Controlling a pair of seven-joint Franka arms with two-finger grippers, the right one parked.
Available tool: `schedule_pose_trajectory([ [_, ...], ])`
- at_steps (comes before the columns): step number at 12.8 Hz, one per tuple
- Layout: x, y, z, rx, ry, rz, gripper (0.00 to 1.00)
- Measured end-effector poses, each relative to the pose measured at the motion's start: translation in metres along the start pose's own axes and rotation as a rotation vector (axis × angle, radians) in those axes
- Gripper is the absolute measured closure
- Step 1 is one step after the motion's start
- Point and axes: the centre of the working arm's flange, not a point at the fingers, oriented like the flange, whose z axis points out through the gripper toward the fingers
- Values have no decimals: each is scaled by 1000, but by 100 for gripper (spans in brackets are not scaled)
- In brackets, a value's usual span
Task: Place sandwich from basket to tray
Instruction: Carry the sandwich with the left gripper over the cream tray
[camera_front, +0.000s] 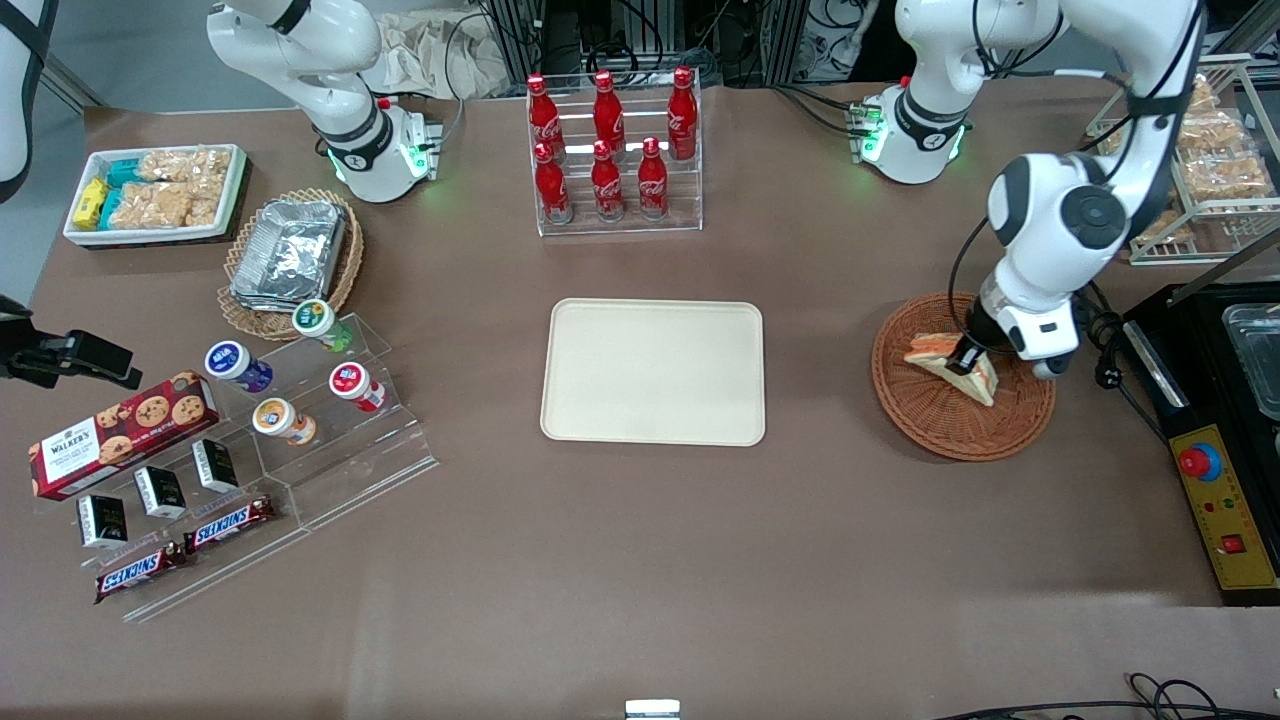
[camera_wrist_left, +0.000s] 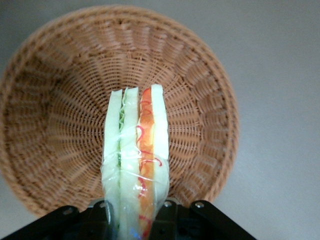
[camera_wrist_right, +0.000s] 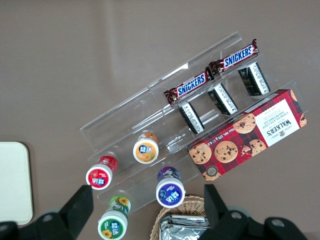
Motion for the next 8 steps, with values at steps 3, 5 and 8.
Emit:
schedule_pose_trajectory([
  [3,17,25,-98,71,-42,56,79],
  [5,23,42,-179,88,-58,141,79],
  [8,-8,62,-235,82,-74,388,79],
])
